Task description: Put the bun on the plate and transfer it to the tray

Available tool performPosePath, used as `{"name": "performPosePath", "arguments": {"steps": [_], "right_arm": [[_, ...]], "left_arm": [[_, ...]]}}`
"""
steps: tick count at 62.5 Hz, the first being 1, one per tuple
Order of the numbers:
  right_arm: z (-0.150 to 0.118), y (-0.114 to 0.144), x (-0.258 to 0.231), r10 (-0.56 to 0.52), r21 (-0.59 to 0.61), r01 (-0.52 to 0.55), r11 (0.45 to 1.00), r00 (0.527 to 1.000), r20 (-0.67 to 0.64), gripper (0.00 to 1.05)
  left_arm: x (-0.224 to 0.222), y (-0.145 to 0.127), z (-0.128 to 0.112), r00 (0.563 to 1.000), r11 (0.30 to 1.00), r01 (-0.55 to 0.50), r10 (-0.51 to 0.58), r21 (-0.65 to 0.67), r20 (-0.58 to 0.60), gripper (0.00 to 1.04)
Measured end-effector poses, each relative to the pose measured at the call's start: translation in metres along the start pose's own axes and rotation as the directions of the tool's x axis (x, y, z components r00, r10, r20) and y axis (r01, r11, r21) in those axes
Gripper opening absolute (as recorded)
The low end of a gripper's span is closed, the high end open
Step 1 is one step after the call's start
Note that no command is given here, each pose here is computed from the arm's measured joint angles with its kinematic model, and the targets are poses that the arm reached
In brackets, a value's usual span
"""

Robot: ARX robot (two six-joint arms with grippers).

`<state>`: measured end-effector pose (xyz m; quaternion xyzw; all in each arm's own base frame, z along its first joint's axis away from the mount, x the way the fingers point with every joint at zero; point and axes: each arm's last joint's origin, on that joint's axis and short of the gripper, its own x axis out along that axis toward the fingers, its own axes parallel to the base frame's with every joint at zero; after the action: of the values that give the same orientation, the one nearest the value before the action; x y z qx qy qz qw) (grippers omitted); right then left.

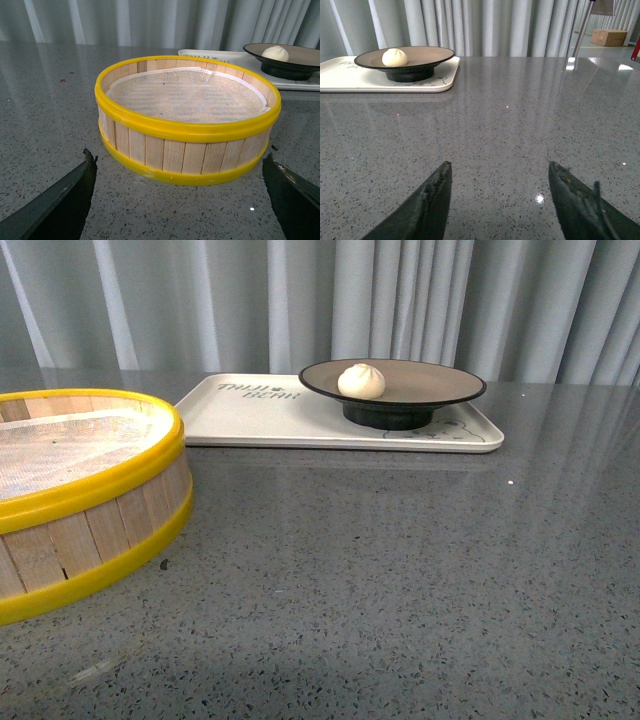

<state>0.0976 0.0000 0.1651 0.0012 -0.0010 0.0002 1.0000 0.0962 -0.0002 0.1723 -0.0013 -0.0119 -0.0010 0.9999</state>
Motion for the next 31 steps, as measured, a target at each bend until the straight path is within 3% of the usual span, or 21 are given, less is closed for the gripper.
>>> {"name": "performPosePath", "arguments": {"steps": [13,31], "right_arm": [[0.0000,0.0000,0.0000,0.000,0.000,0.000,1.000,1.000,0.000,0.97],[0.0000,0.0000,0.0000,0.000,0.000,0.000,1.000,1.000,0.000,0.96]], "left_arm": [[0.0000,0.0000,0.0000,1.000,1.000,0.000,0.000,0.000,0.000,0.98],[0.0000,0.0000,0.0000,1.000,1.000,0.000,0.000,0.000,0.000,0.98]]}}
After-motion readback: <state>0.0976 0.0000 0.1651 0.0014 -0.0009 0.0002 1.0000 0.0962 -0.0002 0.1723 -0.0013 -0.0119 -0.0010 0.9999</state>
